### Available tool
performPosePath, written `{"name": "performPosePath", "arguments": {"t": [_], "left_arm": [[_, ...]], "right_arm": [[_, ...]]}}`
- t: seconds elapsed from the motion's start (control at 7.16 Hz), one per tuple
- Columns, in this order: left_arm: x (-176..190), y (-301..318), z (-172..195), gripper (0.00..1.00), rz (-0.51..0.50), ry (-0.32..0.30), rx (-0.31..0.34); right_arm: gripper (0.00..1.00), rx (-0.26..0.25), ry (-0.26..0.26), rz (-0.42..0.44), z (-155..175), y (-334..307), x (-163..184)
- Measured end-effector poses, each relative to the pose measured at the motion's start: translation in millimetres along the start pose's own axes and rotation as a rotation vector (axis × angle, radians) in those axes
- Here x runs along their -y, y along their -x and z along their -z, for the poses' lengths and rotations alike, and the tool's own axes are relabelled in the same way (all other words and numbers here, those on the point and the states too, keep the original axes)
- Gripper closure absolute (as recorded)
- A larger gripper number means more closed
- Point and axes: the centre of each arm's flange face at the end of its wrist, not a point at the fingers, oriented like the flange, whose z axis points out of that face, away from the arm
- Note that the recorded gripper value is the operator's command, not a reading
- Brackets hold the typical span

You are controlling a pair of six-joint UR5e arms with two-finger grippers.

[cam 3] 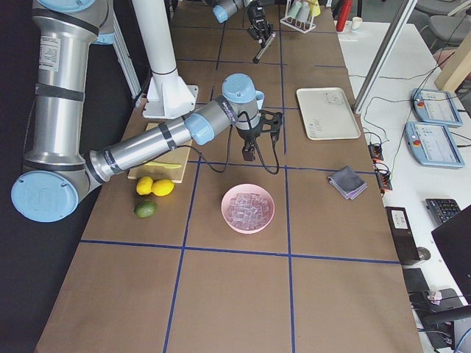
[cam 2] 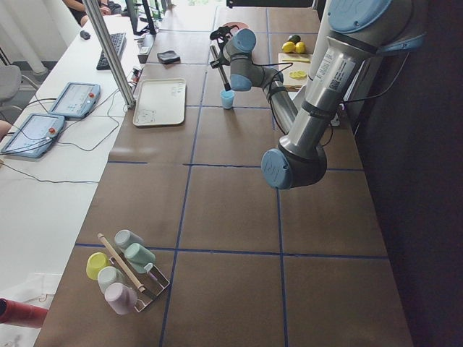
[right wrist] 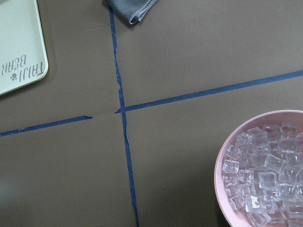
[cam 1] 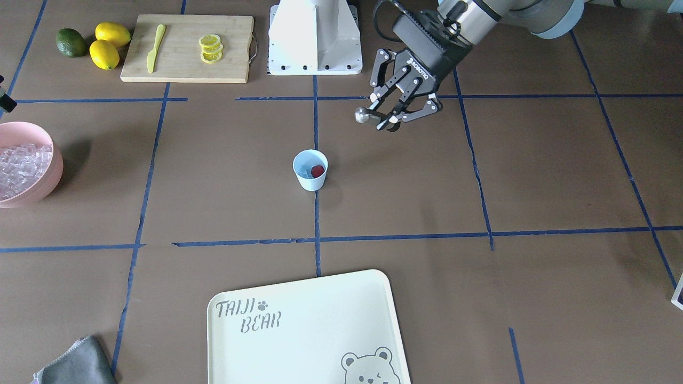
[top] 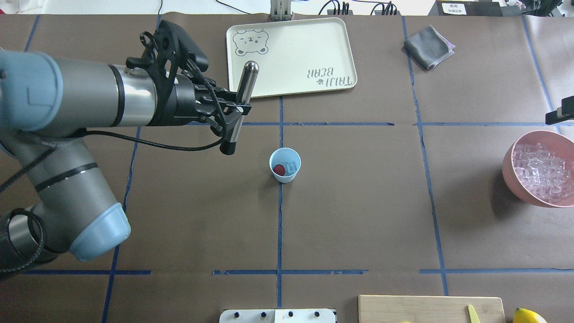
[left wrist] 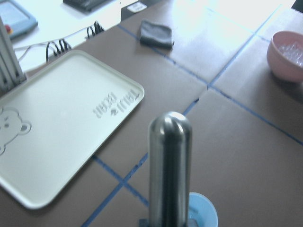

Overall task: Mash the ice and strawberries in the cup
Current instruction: 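Carry the muddler with the left gripper over the blue cup and lower it in, then press the muddler down into the cup contents with the left gripper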

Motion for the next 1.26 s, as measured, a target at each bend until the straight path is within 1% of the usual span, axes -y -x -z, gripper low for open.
{"name": "performPosePath", "arguments": {"t": [0.14, 0.28, 0.42, 0.56, 0.7, 0.84, 1.26], "left_arm": [[-16, -35, -14, 0.97, 0.005, -0.139, 0.038], [-40, -59, -32, 0.97, 0.012, -0.224, 0.104], [-65, -70, -52, 0.97, -0.009, -0.273, 0.166], [-82, -75, -68, 0.97, -0.03, -0.31, 0.201], [-91, -77, -79, 0.97, -0.038, -0.325, 0.215], [-96, -77, -86, 0.97, -0.043, -0.326, 0.224], [-108, -76, -108, 0.98, -0.053, -0.305, 0.239]], "right_arm": [[0.01, -0.001, -0.007, -0.006, 4, -3, -1], [0.01, -0.001, -0.012, -0.011, 7, -5, -1], [0.01, -0.001, -0.015, -0.013, 8, -6, -1], [0.01, -0.001, -0.016, -0.013, 8, -6, -1], [0.01, 0.0, -0.017, -0.013, 9, -6, -1], [0.01, 0.0, -0.017, -0.013, 9, -6, -1], [0.01, 0.001, -0.017, -0.013, 9, -6, -1]]}}
